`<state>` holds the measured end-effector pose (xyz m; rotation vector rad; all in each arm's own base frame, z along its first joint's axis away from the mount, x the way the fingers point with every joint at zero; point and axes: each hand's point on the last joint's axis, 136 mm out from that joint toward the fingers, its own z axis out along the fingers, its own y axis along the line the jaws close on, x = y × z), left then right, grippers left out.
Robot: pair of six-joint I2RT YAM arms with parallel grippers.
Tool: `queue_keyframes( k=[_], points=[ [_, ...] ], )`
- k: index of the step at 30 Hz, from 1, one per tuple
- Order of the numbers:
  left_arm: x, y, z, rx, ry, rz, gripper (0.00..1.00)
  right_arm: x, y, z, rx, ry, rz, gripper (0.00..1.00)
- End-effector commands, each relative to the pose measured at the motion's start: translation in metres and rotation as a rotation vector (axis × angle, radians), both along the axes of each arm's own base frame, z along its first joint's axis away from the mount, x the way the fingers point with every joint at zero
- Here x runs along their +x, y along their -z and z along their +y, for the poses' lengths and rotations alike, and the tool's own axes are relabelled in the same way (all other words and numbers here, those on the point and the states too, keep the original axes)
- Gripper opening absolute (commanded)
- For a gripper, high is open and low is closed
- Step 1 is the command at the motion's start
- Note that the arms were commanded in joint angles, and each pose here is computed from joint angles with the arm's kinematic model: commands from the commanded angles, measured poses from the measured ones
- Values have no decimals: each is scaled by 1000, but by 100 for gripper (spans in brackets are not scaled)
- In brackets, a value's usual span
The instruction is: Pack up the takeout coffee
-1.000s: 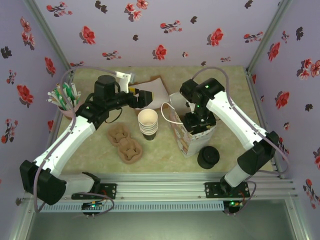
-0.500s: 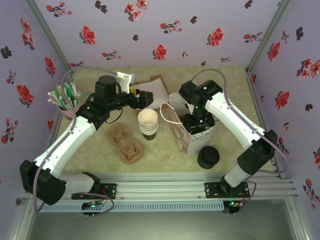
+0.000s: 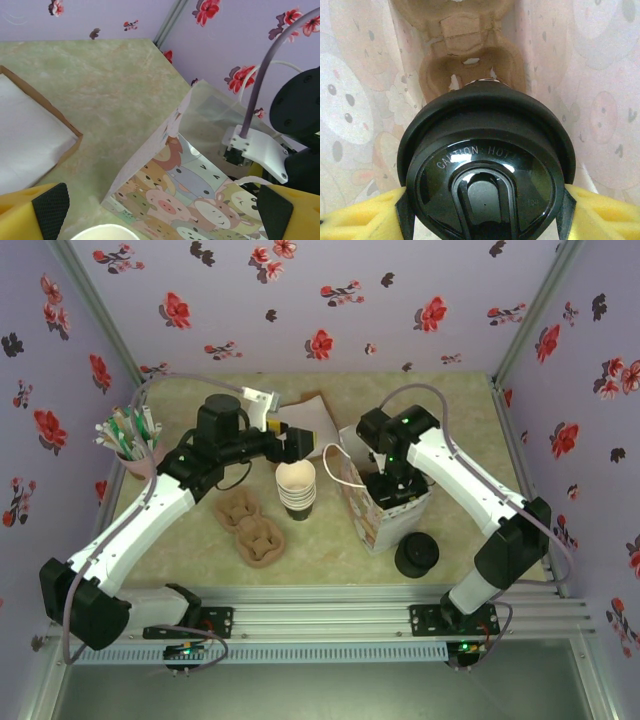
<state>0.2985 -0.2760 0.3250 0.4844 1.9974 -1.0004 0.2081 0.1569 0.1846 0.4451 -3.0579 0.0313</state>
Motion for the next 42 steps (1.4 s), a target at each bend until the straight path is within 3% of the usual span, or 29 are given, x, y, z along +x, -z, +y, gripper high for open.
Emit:
queue_keyframes(
  k=[1,13,42],
  points=[
    [-7,-13,-2,4,14,-48,99,0,3,-3,-8,-8,-3,69],
    [-27,-15,-12,17,43,-77,99,2,12,0,11,-14,-17,69],
    [-25,-11,-14,44,28,-77,99,5,3,1,44,-24,-83,69]
  ],
)
